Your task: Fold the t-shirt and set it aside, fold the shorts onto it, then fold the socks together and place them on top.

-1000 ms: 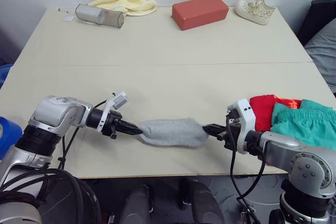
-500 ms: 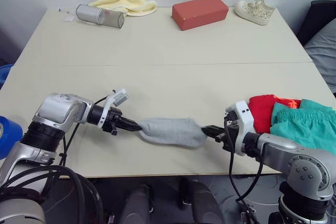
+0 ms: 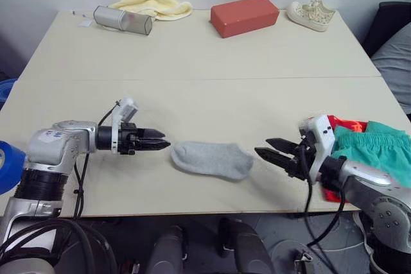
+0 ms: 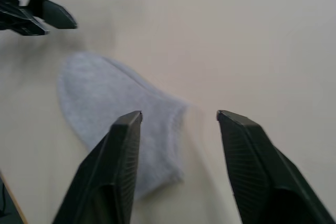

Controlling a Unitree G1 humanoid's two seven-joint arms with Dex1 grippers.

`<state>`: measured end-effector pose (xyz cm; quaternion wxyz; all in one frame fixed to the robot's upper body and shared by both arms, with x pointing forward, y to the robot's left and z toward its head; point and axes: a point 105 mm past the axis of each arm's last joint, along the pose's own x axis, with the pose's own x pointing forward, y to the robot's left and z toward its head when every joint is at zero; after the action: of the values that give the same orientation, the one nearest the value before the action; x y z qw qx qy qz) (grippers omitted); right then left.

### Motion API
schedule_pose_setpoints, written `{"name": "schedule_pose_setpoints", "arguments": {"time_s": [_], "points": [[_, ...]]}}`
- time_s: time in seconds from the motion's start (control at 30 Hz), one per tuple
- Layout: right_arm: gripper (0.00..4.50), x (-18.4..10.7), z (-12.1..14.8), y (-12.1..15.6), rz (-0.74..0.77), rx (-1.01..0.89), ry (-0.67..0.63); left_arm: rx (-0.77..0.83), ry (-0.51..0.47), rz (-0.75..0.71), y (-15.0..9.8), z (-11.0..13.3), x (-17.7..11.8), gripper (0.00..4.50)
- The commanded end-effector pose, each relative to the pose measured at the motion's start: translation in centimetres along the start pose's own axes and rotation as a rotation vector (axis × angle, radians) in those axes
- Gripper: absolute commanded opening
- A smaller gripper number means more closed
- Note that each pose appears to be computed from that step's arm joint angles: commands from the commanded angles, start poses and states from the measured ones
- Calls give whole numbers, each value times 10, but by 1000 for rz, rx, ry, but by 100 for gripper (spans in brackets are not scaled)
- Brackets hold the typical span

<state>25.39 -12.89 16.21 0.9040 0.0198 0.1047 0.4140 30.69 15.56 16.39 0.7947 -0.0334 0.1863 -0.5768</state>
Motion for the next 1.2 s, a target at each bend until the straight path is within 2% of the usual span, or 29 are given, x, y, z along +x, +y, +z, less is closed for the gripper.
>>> {"name": "schedule_pose_setpoints", "arguments": {"time_s": [0.03,0.13,0.17,0.2,0.27,0.43,0.67,0.83,0.97,1.03,1.1,1.2], "points": [[104,15,4,24,116,-144,-68,147,-46,-80,-19,9,17,146],[2,31,-16,33,170,-283,-35,226,-75,-109,-28,2,42,51],[0,36,-21,32,160,-302,-29,233,-79,-102,-28,-1,48,14],[0,40,-26,30,152,-319,-26,250,-67,-89,-26,-6,53,1],[0,47,-34,23,122,-347,-22,299,-30,-38,-15,-17,60,1],[0,53,-46,4,67,-384,-20,315,-7,78,4,-36,71,1],[0,31,-53,-21,-20,-324,-15,276,47,113,6,-62,61,1],[0,8,-61,-37,-95,-295,-8,264,46,155,13,-68,53,1],[0,-5,-58,-42,-126,-314,-26,278,19,162,14,-65,51,1],[0,-12,-41,-38,-133,-313,-108,327,-146,98,0,-38,50,1],[0,-22,-24,-25,-104,-218,-177,370,-210,24,-16,-20,45,1],[0,-26,-22,-17,-101,-9,-203,390,-201,5,-21,-14,42,1]]}}
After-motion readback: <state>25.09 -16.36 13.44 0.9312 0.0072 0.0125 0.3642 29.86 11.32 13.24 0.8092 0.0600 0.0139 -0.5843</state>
